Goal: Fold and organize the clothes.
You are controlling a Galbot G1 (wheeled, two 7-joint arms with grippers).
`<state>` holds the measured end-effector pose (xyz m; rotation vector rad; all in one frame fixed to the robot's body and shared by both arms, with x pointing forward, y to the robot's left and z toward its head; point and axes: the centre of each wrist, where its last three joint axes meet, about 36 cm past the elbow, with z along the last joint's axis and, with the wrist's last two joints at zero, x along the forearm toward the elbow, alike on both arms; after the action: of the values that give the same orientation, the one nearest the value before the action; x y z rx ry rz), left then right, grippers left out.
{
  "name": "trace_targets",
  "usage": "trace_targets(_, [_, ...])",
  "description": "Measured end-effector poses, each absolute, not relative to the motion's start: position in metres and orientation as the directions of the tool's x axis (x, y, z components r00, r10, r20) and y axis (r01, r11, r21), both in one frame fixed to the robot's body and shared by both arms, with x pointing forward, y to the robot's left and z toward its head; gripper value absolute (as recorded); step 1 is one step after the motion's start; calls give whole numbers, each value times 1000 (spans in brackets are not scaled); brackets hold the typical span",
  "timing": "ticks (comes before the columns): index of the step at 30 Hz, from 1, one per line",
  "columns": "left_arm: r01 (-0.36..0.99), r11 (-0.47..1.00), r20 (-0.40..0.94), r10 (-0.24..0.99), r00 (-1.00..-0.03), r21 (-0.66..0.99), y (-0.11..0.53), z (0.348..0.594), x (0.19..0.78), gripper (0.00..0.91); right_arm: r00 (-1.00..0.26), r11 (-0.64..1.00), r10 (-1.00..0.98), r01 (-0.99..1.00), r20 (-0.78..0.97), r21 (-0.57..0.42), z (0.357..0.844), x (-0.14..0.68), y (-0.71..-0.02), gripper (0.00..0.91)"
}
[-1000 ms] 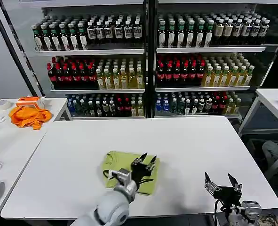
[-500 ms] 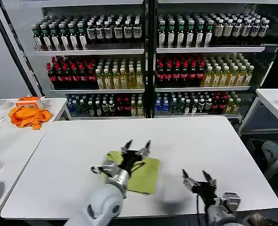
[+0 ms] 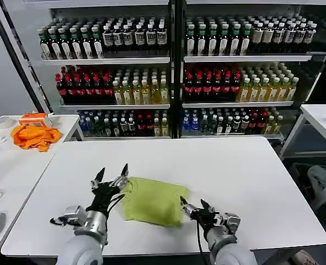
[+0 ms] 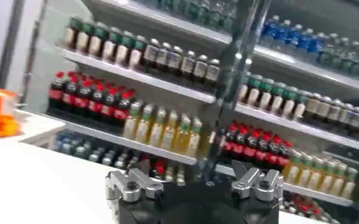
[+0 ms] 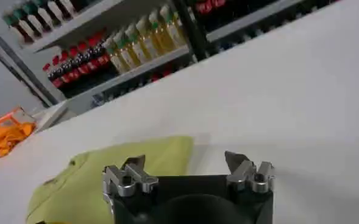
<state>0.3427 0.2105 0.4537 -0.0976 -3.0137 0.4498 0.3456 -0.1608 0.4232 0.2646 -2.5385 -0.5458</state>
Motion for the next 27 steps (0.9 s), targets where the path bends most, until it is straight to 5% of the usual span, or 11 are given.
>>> trace_targets(7, [15, 961, 87, 41, -995, -278, 224, 456, 321, 907, -821, 889, -304, -62, 483, 453, 414, 357, -141, 907])
trace_targets(8, [13, 962, 89, 39, -995, -274, 226, 456, 318, 907, -819, 887, -304, -57, 487, 458, 413, 358, -139, 826])
trace_targets(10, [9, 964, 92, 35, -995, -266, 229, 456, 314, 907, -817, 882, -302, -44, 492, 469, 410, 360, -136, 383])
trace_targets(11, [8, 965, 95, 34, -995, -261, 231, 456, 312, 907, -817, 878, -302, -37, 492, 477, 409, 361, -134, 60])
trace_targets(12, [7, 966, 98, 33, -995, -258, 232, 455, 311, 907, -816, 874, -303, -32, 492, 485, 408, 362, -132, 0])
trace_targets(27, [6, 971, 131, 39, -991, -238, 239, 449, 298, 907, -826, 842, -287, 24, 486, 539, 401, 374, -126, 0])
